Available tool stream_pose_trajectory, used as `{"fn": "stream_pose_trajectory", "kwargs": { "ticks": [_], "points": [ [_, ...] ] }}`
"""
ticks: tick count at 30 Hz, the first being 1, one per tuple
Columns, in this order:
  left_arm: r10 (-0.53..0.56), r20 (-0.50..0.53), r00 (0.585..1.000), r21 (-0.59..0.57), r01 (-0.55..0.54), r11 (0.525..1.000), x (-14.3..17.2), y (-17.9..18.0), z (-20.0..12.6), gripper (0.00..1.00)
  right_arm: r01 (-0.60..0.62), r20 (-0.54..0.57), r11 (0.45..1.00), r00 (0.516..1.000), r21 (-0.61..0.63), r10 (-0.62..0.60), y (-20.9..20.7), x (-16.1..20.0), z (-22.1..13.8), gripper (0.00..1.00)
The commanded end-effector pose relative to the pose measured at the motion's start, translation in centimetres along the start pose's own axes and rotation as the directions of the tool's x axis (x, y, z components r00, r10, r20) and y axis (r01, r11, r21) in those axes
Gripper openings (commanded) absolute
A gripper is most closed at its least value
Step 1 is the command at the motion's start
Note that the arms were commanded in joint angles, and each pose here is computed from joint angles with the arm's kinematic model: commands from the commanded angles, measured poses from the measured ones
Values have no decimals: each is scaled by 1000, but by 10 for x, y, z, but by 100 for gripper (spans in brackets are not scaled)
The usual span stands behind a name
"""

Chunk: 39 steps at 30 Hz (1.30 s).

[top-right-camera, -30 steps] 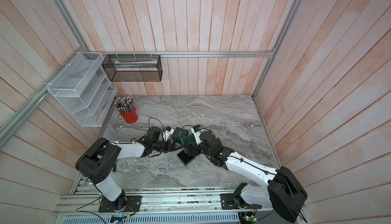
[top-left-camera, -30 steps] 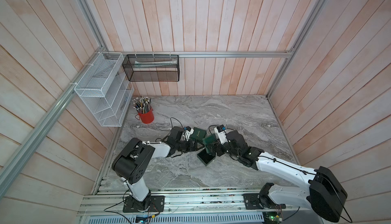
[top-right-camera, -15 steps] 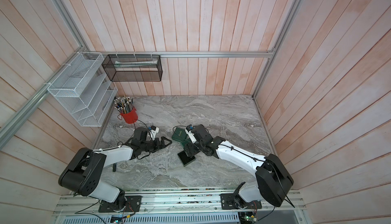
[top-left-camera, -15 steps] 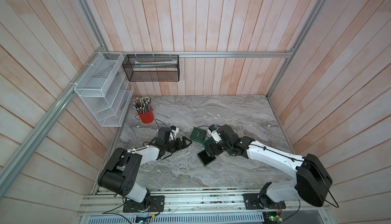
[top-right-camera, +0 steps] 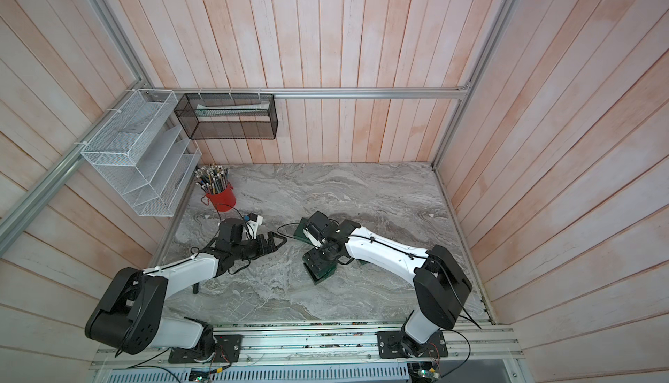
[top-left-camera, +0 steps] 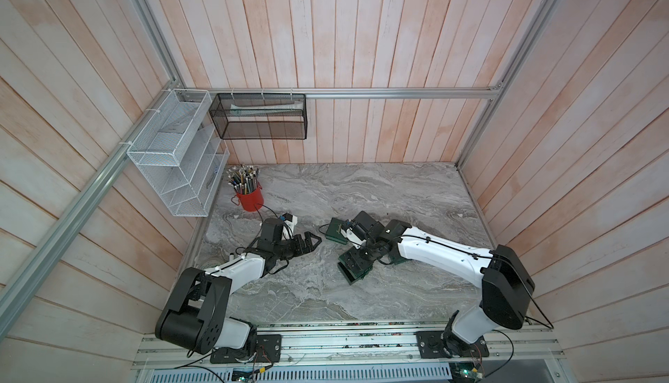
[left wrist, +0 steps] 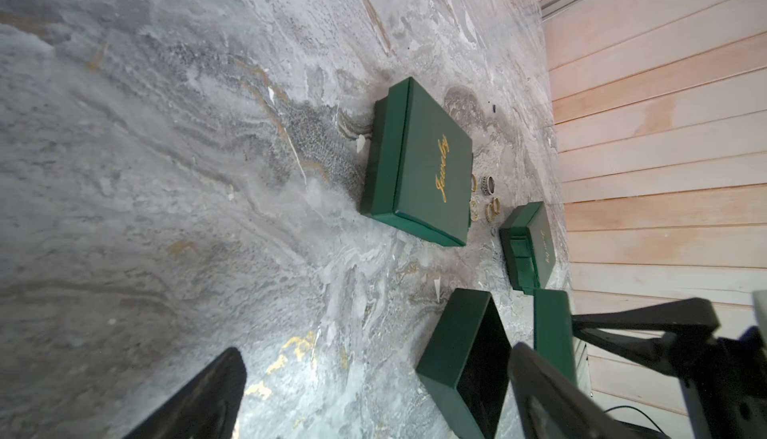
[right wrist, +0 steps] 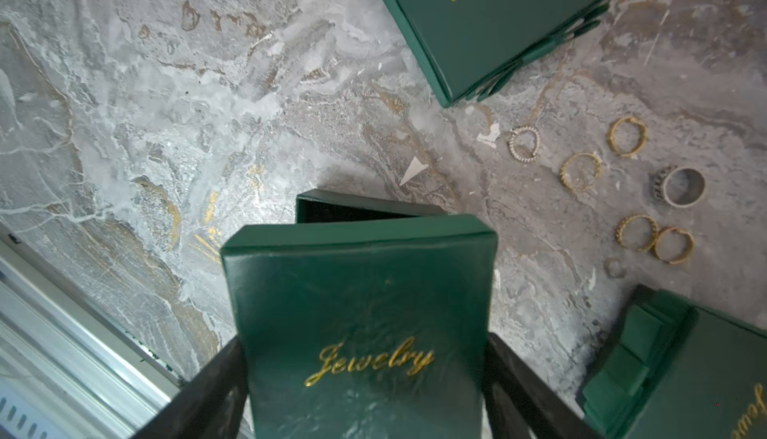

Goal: Take the rings out of the lift-off lid box
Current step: Close the lid on the jewelry box.

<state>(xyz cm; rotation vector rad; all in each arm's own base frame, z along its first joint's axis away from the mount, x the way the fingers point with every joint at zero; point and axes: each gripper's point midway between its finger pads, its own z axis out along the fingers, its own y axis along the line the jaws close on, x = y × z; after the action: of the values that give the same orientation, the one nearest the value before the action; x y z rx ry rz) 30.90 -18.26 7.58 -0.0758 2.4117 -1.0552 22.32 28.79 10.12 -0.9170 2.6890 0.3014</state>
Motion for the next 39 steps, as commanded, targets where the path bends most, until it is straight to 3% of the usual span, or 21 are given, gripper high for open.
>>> {"fn": "stream_pose_trajectory", "kwargs": {
  "ticks": [1, 5, 9, 23, 39],
  "points": [
    [32, 19, 999, -4, -32, 999, -3, 2, -1, 100, -26, -46, 998, 999, 50, 28, -2, 6, 0, 75],
    [39, 25, 999, -3, -39, 999, -4, 3, -2, 100, -46, -60, 995, 997, 86, 52, -3, 6, 2, 75],
    [45, 33, 998, -8, -44, 999, -5, 5, -3, 100, -71, -55, 997, 996, 39, 73, 8, 4, 6, 75],
    [44, 33, 999, 1, -44, 999, -2, 7, -2, 100, -25, -87, 995, 996, 94, 33, 7, 7, 18, 75],
    [38, 17, 999, 4, -38, 999, 2, 9, 0, 100, -45, -115, 996, 992, 74, 54, 12, 9, 29, 76]
  ]
}}
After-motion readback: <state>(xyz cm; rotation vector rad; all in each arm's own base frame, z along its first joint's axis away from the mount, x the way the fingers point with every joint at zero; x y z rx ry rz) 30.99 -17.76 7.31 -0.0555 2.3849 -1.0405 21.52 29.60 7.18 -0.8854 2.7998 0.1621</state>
